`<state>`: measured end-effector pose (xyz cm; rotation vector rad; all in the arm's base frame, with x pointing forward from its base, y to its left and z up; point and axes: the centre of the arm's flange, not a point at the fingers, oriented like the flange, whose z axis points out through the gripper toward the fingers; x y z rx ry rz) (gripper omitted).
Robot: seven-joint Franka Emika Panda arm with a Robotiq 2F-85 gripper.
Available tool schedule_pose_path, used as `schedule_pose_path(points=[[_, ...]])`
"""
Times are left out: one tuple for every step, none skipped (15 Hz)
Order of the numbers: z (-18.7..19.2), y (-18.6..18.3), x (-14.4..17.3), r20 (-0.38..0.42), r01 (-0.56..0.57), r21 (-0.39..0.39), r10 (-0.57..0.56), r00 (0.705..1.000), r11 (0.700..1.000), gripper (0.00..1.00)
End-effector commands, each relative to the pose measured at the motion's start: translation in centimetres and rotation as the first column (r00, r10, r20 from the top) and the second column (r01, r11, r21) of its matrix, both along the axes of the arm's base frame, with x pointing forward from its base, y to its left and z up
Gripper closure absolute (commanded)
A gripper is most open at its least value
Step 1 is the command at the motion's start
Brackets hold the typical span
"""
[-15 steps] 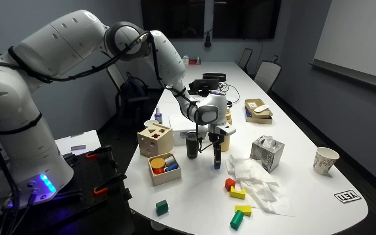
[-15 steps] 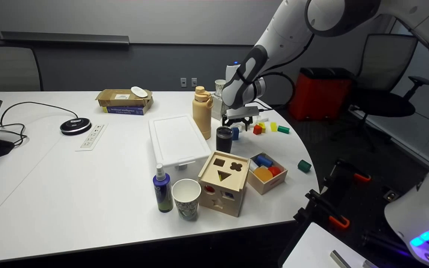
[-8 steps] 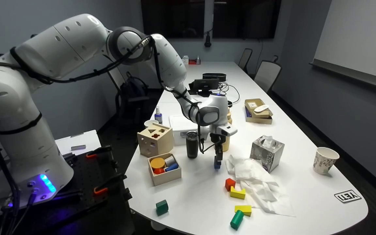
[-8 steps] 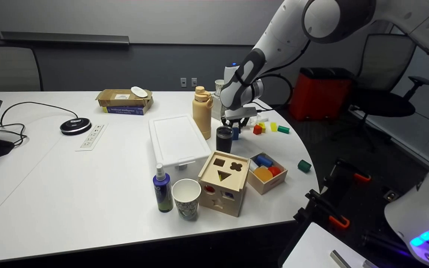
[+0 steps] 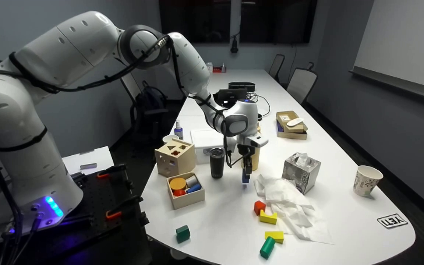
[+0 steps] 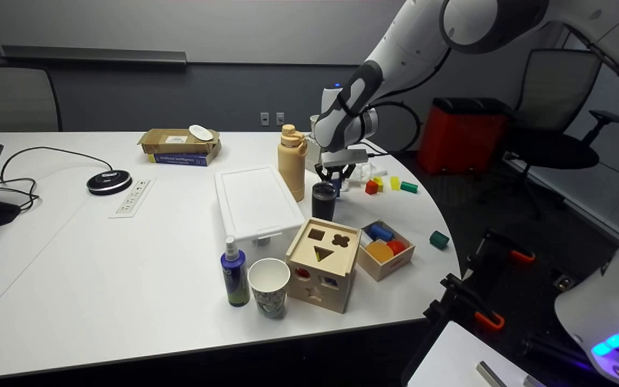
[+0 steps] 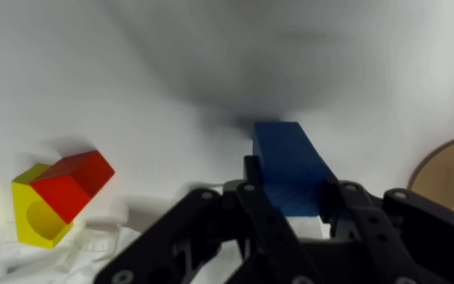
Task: Pick up the blue object and put it in the box
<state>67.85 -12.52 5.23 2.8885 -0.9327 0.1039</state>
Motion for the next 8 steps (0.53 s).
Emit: schedule_pose_path(points=[[7.7, 0.8, -2.4, 0.011, -0.061, 0.069, 0.06, 0.998, 0.996, 0.91], [9.6, 1.1, -3.0, 0.018, -0.089, 0.082, 0.087, 0.996, 0.993, 0.91], [11.1, 1.4, -3.5, 0.024, -0.119, 0.094, 0.117, 0.993, 0.988, 0.91], [12.7, 1.9, -4.1, 0.03, -0.151, 0.107, 0.148, 0.988, 0.983, 0.91], [14.2, 2.5, -4.8, 0.032, -0.19, 0.124, 0.188, 0.982, 0.974, 0.91], [15.7, 3.1, -5.6, 0.029, -0.228, 0.144, 0.226, 0.974, 0.963, 0.91], [17.1, 3.9, -6.4, 0.031, -0.272, 0.17, 0.271, 0.962, 0.947, 0.91], [18.3, 5.0, -7.4, 0.036, -0.325, 0.2, 0.325, 0.945, 0.924, 0.91]])
